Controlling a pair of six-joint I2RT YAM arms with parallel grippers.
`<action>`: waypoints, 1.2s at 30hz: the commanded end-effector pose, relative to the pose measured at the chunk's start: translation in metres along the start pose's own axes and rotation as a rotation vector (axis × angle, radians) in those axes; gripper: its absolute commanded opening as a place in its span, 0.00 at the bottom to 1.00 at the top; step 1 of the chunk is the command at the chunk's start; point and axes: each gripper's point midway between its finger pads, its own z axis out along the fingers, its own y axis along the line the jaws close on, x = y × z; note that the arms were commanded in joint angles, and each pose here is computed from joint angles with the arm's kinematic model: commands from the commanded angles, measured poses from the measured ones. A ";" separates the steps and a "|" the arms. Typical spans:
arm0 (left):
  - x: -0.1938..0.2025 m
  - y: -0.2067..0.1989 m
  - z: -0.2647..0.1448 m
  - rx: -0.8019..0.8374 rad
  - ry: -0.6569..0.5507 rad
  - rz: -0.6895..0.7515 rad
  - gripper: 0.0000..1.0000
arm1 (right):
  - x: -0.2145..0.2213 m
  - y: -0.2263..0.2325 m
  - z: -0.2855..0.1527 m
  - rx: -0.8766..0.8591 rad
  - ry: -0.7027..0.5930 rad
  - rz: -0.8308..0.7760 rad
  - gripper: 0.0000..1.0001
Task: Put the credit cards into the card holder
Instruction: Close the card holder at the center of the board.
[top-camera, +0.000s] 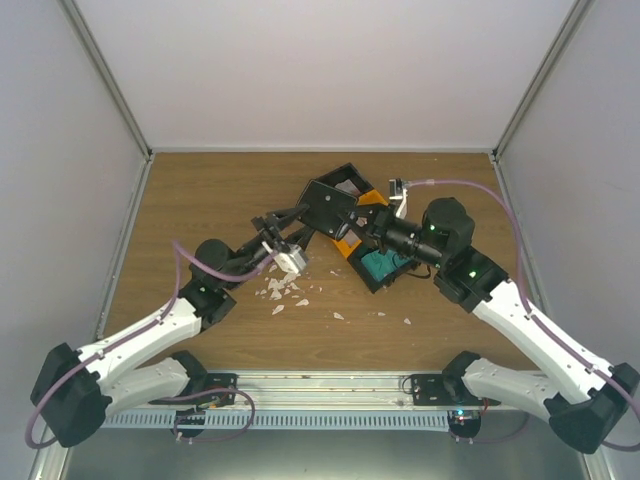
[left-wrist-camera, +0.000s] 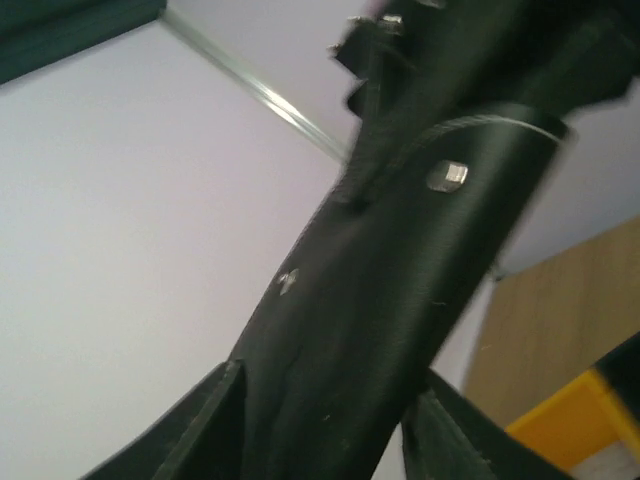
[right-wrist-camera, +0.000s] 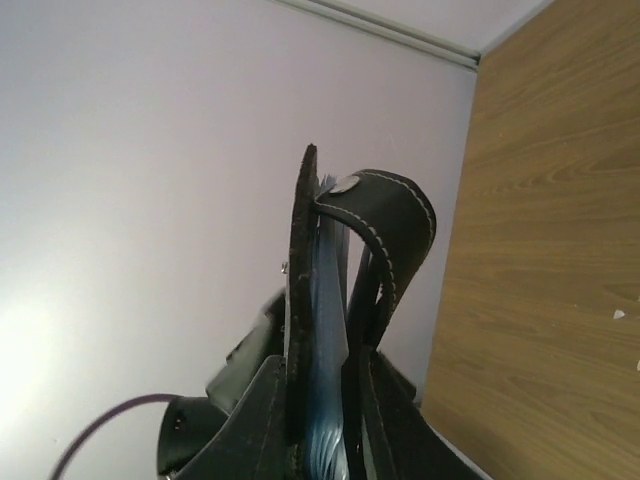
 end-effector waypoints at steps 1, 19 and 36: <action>-0.020 0.031 -0.018 -0.103 -0.037 -0.359 0.52 | -0.011 0.012 -0.011 -0.057 -0.087 -0.172 0.01; 0.049 -0.082 -0.065 0.002 0.538 -1.728 0.76 | 0.031 -0.171 0.018 0.219 -0.017 -0.116 0.01; 0.124 -0.199 -0.082 0.017 0.961 -1.870 0.78 | 0.123 -0.291 0.003 0.534 0.028 0.137 0.12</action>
